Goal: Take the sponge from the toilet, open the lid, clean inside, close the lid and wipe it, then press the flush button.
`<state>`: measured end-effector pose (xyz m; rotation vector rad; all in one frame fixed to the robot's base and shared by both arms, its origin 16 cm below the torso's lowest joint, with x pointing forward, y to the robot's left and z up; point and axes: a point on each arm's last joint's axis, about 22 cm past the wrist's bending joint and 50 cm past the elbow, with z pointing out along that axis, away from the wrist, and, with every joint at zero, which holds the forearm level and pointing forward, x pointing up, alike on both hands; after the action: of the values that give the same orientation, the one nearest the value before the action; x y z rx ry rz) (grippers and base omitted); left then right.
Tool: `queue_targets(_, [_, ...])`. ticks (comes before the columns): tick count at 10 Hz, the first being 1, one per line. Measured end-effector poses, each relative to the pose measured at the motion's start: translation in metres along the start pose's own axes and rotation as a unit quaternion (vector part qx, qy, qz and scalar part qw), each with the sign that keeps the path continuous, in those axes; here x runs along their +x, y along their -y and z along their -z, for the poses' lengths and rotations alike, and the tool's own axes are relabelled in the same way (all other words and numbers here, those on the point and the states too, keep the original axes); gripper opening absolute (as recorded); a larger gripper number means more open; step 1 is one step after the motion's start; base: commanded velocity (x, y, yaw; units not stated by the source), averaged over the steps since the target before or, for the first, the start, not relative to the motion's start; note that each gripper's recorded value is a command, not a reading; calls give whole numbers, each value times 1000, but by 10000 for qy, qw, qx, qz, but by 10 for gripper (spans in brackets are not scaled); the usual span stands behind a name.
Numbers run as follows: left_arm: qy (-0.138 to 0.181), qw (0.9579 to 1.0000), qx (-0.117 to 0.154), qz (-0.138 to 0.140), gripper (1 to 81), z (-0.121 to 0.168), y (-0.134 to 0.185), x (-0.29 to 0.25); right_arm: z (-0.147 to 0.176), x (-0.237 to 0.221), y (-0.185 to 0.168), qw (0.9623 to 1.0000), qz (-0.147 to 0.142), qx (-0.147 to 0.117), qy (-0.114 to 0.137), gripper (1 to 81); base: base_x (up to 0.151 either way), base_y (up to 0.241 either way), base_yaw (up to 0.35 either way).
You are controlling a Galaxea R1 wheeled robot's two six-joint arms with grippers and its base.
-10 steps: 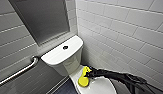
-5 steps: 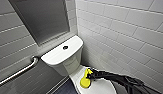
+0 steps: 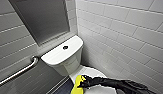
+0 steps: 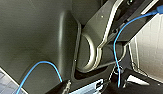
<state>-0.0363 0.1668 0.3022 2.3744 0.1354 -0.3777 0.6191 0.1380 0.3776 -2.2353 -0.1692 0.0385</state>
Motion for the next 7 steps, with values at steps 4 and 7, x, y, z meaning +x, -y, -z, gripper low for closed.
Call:
queue_targets(4, [-16, 10000, 4, -20, 811, 0, 1, 3, 21, -19, -20, 9998, -151, 130, -49, 10, 0, 0, 0])
queue_targets(7, [-15, 10000, 1, -19, 811, 0, 1, 3, 34, -49, -87, 9980, -577, -229, -118, 10, 0, 0, 0])
